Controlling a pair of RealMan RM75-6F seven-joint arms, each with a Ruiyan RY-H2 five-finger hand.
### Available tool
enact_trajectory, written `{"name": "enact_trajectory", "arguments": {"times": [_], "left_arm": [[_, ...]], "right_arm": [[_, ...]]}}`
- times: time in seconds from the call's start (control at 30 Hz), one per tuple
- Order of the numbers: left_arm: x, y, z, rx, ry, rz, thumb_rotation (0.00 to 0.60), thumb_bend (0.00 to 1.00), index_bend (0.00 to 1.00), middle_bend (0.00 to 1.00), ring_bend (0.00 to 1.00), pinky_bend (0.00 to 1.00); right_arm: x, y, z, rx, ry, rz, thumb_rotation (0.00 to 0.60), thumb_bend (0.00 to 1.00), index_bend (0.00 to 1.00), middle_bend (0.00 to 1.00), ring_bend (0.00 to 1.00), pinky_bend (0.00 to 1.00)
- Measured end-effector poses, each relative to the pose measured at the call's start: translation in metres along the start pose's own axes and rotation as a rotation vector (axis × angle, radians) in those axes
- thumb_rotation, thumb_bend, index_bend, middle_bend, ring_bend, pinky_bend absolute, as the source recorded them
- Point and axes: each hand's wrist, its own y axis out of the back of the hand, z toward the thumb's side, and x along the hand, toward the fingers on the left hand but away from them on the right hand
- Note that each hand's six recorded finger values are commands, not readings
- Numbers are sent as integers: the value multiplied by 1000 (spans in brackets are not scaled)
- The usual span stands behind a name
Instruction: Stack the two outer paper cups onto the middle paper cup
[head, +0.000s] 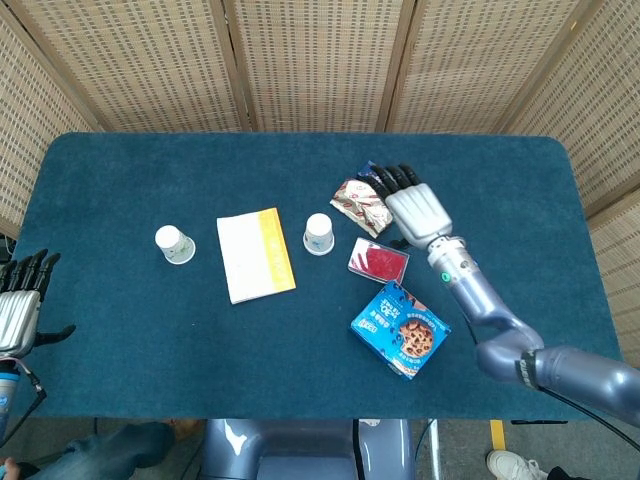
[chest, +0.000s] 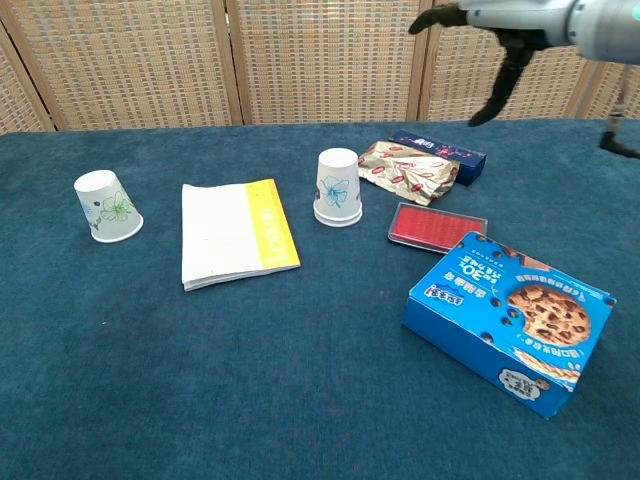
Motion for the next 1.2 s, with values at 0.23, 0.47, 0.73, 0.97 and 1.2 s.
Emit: {"name": "enact_trajectory", "arguments": {"times": [0.23,0.47,0.73,0.97,1.2], "left_arm": [[28,12,13,43,-60,40,600,0,0,0,0,0],[65,19,35,79,-164,10,600,0,0,0,0,4],[113,12,65,136,-279,-66,600,0,52,7,19,139],[147,-12,88,117,-324,-118,600,6,155,90,94,171],[165,-32,111,105,-359,-157,600,109,205,140,138,220]], "right_arm": [[100,-21,-65,67,-42,-103,600,0,0,0,0,0],[180,-40,-89,22,-103,-92,600,0,0,0,0,0],[243,-49,-84,-26,-168,-116,600,0,0,0,0,0],[247,-46,-86,-25,-182,-131,600,0,0,0,0,0],[244,-48,-91,-25,-198,-118,600,0,0,0,0,0]]}}
